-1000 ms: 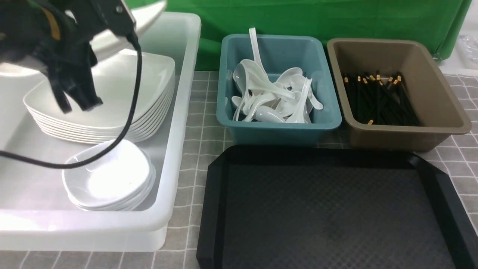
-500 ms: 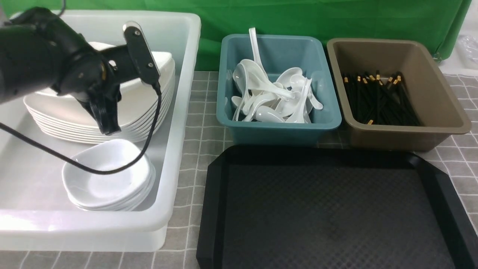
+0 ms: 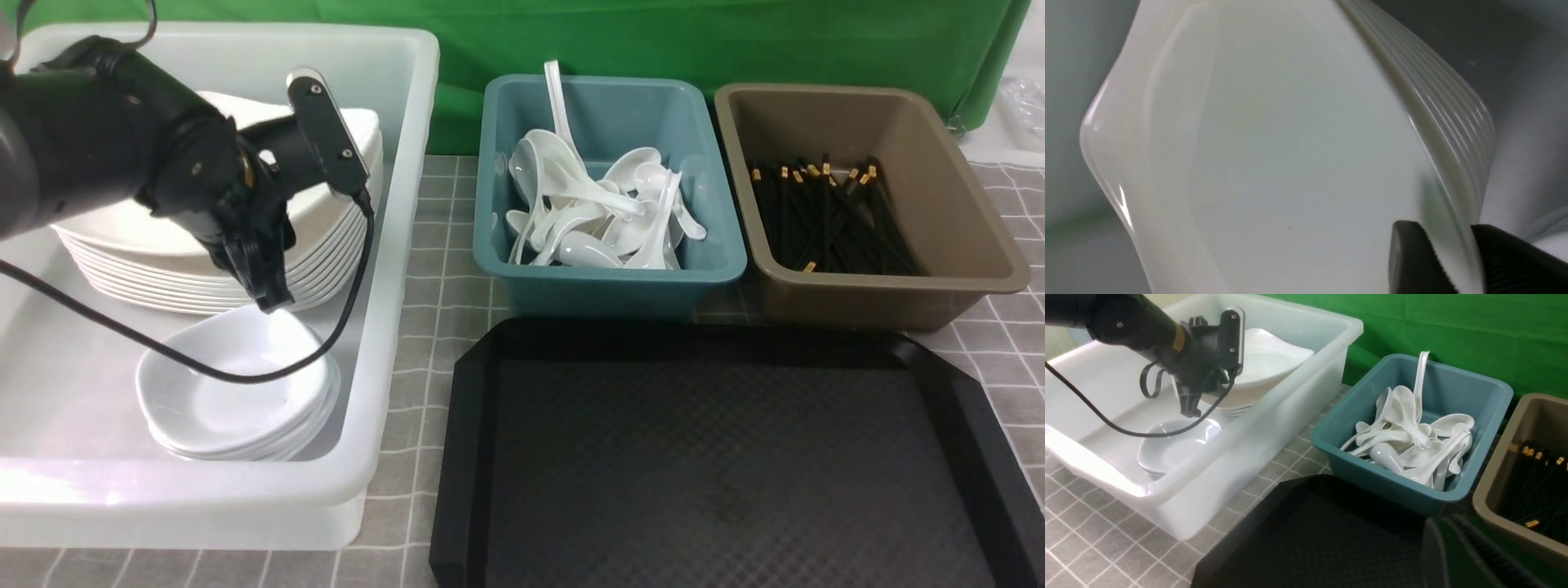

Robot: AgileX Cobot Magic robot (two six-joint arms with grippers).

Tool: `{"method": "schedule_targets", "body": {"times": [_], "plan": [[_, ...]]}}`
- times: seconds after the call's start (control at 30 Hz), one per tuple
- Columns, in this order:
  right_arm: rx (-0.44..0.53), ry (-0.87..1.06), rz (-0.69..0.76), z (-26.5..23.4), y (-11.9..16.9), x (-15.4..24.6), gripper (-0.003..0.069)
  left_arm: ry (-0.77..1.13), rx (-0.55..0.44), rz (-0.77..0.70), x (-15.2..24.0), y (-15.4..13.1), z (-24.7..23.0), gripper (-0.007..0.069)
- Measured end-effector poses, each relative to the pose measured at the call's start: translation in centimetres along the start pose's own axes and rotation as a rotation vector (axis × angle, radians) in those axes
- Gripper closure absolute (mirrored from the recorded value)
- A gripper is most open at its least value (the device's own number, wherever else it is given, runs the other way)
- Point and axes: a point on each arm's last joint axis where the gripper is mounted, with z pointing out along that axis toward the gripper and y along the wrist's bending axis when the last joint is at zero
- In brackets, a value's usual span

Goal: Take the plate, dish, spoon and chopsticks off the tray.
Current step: Use the left arm to put the plate into the large storage box on the left

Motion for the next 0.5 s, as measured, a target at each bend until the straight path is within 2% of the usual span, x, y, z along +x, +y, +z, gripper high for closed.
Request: {"method": "schedule_targets", "body": {"times": [0.2, 0.27, 0.3, 0.37, 0.4, 0.5], "plan": [[0.006, 0.046, 0.001, 0.0, -0.1, 0.4, 0.0622, 0.029, 0.064, -0.079, 0.4, -0.4, -0.9, 0.0097], [0.007, 0.053, 0.001, 0.0, -0.1, 0.5, 0.0622, 0.016, 0.077, -0.122, 0.3, -0.4, -1.6, 0.0067], [0.008, 0.058, 0.000, 0.0, -0.1, 0.5, 0.0620, -0.026, 0.069, -0.199, 0.0, -0.3, -3.6, 0.0041], [0.008, 0.064, 0.001, 0.0, -0.1, 0.6, 0.0618, -0.107, 0.034, -0.317, -0.4, 0.1, -7.1, 0.0054], [0.008, 0.065, 0.001, 0.0, -0.1, 0.6, 0.0617, -0.116, 0.029, -0.329, -0.5, 0.1, -7.5, 0.0054], [0.011, 0.084, 0.002, 0.0, -0.1, 0.8, 0.0613, -0.318, 0.003, -0.510, -0.3, -0.1, -14.4, 0.0206]]}}
